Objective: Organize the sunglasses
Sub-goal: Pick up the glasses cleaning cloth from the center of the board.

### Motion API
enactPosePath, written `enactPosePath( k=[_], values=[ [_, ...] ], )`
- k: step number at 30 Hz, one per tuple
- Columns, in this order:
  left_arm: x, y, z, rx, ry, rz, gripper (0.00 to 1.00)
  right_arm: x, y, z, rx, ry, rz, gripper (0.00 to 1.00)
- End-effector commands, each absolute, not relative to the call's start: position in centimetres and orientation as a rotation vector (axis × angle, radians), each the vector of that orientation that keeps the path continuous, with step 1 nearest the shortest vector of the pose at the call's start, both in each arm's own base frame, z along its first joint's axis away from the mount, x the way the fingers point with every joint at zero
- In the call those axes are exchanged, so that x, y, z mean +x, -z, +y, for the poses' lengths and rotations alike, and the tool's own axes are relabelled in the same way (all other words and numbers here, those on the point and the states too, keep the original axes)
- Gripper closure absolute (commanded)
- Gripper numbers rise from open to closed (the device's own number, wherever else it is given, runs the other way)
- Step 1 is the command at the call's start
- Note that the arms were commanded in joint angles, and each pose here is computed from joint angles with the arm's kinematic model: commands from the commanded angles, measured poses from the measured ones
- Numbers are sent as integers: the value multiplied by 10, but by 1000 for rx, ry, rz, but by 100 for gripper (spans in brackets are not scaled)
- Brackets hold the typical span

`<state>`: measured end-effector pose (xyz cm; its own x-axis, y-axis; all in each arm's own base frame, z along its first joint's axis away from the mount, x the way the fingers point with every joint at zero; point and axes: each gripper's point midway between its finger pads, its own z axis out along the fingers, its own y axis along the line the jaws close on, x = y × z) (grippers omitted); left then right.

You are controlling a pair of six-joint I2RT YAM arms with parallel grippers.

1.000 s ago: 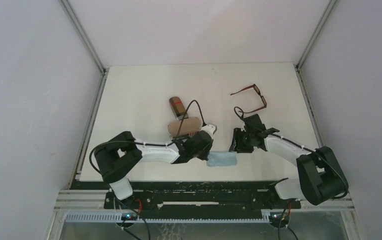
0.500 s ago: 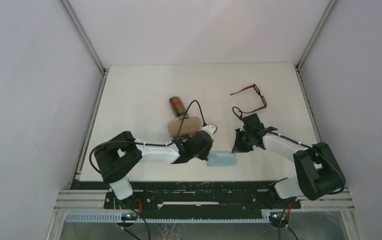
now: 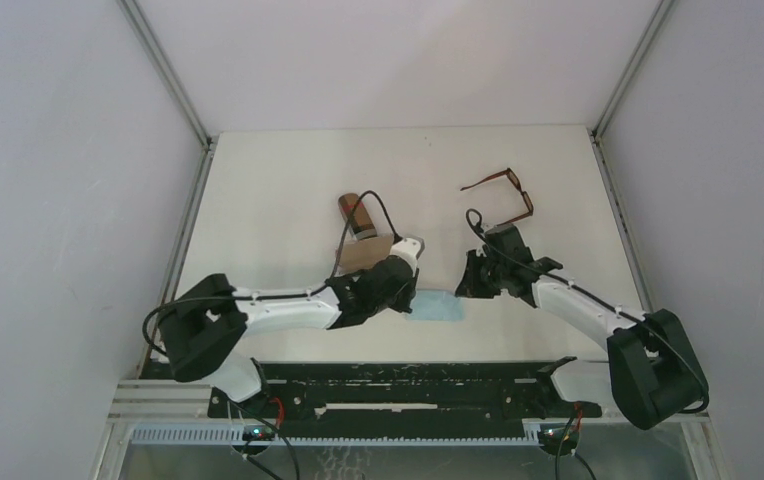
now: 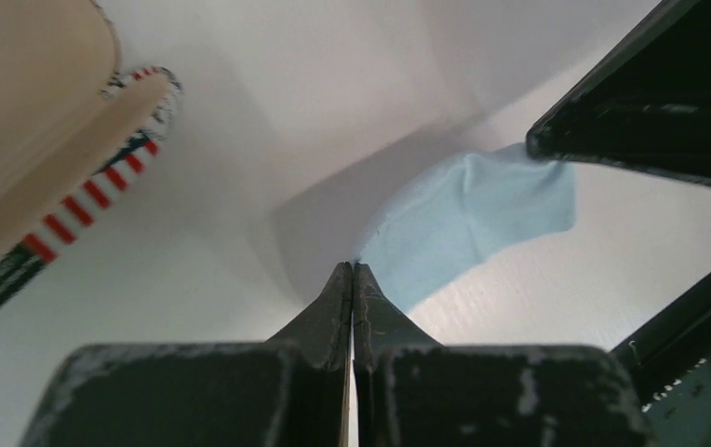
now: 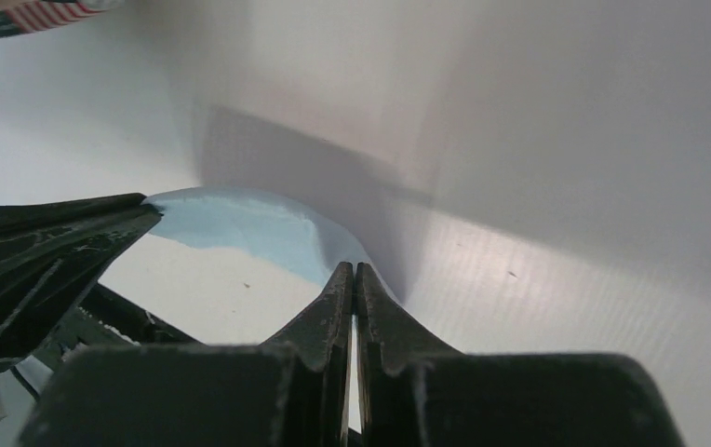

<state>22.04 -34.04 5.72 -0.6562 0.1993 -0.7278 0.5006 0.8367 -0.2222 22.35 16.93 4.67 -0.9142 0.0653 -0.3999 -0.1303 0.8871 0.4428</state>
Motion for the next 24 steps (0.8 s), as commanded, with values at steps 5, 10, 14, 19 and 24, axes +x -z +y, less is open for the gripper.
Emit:
enactPosePath(
  k=[5,10,14,19,24],
  values=[
    [232,-97,-295,295,460,2171,100,247,-90,217,-103,-822,2484,100],
    [233,-102,-263,209,406,2149,100,262,-108,245,-148,-870,2439,100],
    [237,-103,-235,137,356,2134,100,275,-115,268,-198,-887,2439,100],
    [247,-106,-208,55,325,2117,100,290,-122,292,-245,-898,2434,100],
    [263,-111,-194,18,307,2099,100,309,-129,306,-255,-894,2414,100]
  ],
)
